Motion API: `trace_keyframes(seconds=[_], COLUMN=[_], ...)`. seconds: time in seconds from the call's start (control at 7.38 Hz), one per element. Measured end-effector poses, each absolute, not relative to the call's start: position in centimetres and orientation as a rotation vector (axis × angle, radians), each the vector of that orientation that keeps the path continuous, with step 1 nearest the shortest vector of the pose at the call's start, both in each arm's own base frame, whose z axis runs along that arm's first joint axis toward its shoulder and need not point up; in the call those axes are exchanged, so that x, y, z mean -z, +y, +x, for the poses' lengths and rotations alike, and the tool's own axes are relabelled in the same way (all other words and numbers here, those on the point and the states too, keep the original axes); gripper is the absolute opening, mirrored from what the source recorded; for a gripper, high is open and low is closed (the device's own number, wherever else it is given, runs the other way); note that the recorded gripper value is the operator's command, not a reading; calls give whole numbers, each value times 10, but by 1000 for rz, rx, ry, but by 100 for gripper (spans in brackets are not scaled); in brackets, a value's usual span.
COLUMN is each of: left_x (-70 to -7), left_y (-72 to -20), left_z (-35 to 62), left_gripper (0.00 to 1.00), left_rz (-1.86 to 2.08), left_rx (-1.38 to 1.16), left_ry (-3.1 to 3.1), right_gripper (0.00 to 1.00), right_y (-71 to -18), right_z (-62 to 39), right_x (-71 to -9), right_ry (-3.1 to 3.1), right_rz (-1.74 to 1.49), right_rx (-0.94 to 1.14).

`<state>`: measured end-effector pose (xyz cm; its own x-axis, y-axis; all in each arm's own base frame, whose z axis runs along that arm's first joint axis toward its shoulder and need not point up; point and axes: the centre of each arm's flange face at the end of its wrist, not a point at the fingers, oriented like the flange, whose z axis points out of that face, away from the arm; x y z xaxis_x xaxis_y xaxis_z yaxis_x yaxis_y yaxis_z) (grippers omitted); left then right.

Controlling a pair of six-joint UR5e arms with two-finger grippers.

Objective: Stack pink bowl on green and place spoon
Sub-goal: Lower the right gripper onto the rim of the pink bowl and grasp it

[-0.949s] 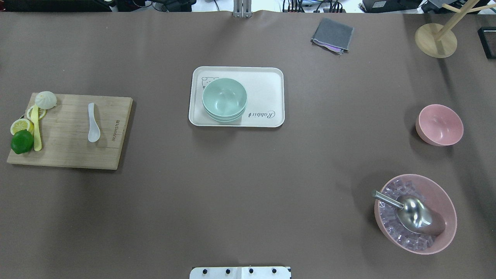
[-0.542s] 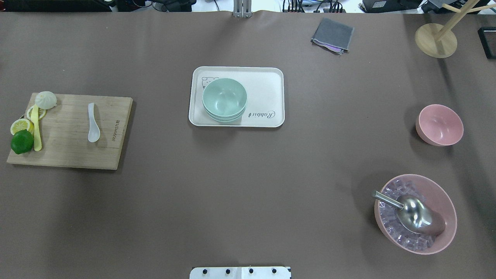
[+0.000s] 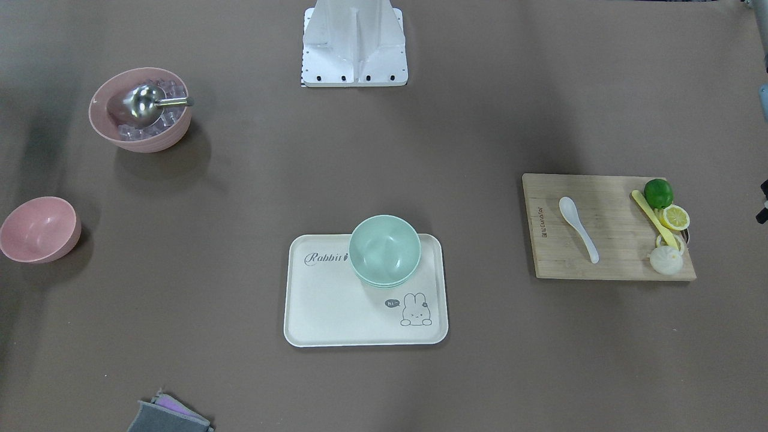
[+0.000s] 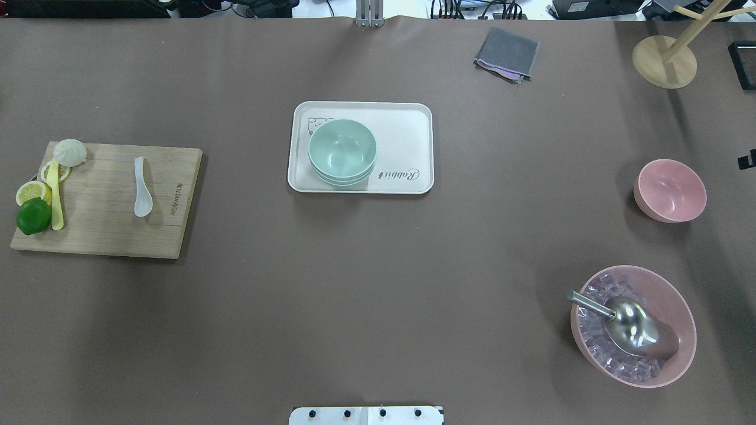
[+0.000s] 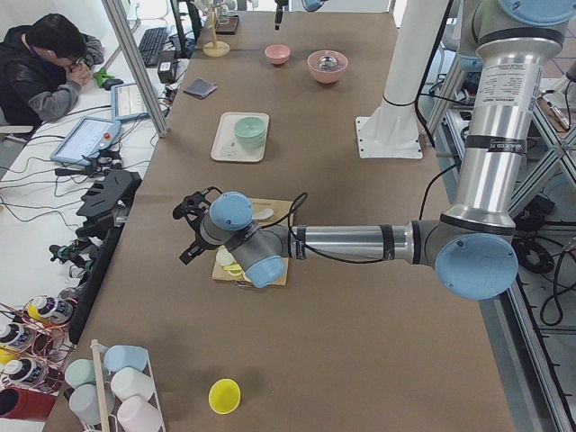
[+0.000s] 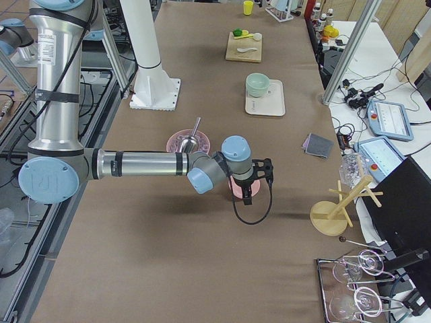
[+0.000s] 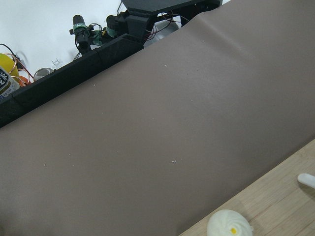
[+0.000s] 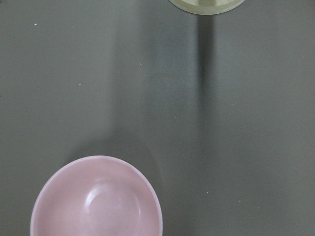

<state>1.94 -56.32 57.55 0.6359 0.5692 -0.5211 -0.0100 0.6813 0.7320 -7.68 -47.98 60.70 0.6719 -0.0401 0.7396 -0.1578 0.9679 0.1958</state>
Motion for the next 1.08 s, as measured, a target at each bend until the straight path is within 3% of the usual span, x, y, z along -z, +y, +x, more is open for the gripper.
trace_keyframes(seconds=[0.27, 0.41, 0.54, 0.68, 1.08], left_x=[-572, -571, -571, -571, -573], left_y=[-564, -564, -563, -563, -562], left_z=[22, 25, 28, 29, 33], left_gripper=[98, 98, 98, 98, 98], left_rz=[754, 748, 746, 744, 737], left_rx=[-350, -342, -340, -340, -343], left_ry=[840, 848, 853, 855, 858], right_gripper=[84, 64, 27, 0, 0], right_y=[-477, -474, -472, -471, -476], right_z=[-103, -111, -117, -120, -125], right_x=[-639, -656, -666, -670, -664], right_ry=[-853, -865, -870, -875, -889], right_rz=[258, 266, 275, 280, 291], right_rx=[-121, -129, -127, -123, -113])
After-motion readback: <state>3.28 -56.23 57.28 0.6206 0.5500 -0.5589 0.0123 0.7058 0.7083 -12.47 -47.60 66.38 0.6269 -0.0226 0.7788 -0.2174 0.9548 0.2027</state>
